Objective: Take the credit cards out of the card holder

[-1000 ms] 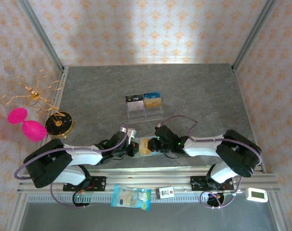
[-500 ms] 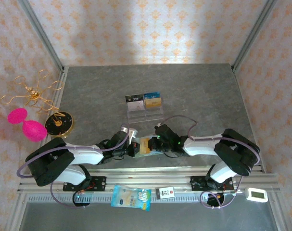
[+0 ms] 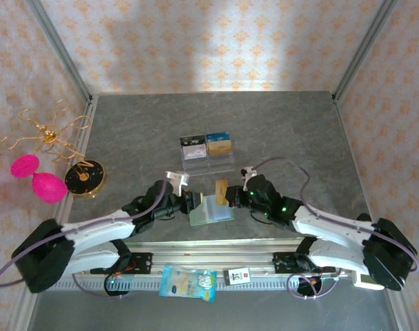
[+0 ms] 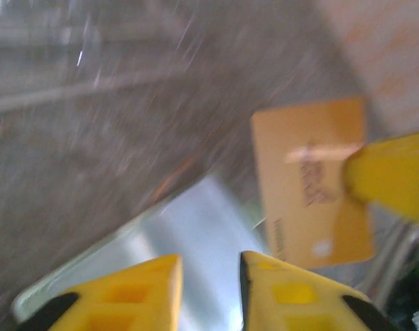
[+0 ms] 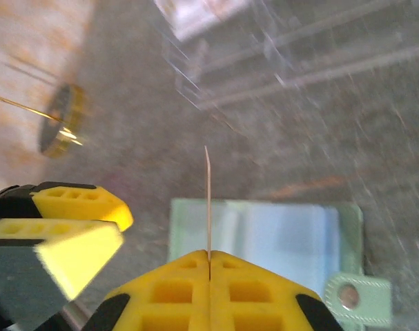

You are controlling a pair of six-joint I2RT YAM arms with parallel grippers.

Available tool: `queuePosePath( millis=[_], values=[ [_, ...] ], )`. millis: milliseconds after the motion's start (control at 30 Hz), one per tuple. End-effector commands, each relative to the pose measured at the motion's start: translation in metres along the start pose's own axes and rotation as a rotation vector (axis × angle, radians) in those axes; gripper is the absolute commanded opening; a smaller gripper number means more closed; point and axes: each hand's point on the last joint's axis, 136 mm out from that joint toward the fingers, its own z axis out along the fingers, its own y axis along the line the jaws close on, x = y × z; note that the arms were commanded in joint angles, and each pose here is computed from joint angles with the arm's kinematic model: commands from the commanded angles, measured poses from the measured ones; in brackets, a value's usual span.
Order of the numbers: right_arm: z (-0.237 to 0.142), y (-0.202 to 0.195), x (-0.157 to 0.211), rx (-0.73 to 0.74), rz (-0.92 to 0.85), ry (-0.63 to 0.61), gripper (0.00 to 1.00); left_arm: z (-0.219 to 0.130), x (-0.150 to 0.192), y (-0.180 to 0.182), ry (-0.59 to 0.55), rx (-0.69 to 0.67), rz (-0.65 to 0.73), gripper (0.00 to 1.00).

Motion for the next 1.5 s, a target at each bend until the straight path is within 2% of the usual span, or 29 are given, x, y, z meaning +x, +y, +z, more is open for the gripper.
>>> queuePosePath(
  millis=[0,133,333,633,867,967,1067,1300,1433,1467],
  values=[
    [-0.015,0.026,-0.037,-0.103,-0.008,-0.176,0.00,-0.022,-0.053,-0.047,-0.195,0.184,-0.004,0.40],
    [-0.032,0.056,-0.064,-0.257,0.049,-0.300,0.00,-0.043,-0.080,-0.076,-0.329,0.335,-0.038,0.46],
    [-0.056,0.088,-0.090,-0.425,0.110,-0.413,0.00,-0.063,-0.102,-0.094,-0.447,0.460,-0.096,0.48],
    [-0.068,0.114,-0.106,-0.529,0.124,-0.447,0.00,-0.065,-0.112,-0.101,-0.471,0.495,-0.125,0.50],
    [-0.068,0.128,-0.107,-0.564,0.109,-0.447,0.00,-0.062,-0.110,-0.102,-0.454,0.510,-0.143,0.41],
    [-0.063,0.130,-0.107,-0.558,0.103,-0.447,0.00,-0.062,-0.110,-0.106,-0.446,0.532,-0.144,0.34],
    [-0.060,0.130,-0.109,-0.546,0.107,-0.459,0.00,-0.063,-0.110,-0.110,-0.442,0.553,-0.141,0.22],
    [-0.038,0.130,-0.095,-0.503,0.105,-0.402,0.00,-0.066,-0.114,-0.109,-0.460,0.542,-0.142,0.20],
    [-0.033,0.127,-0.086,-0.485,0.102,-0.366,0.00,-0.066,-0.117,-0.104,-0.466,0.504,-0.115,0.00],
    [-0.032,0.125,-0.083,-0.475,0.095,-0.353,0.00,-0.066,-0.119,-0.102,-0.464,0.486,-0.102,0.00]
  ],
)
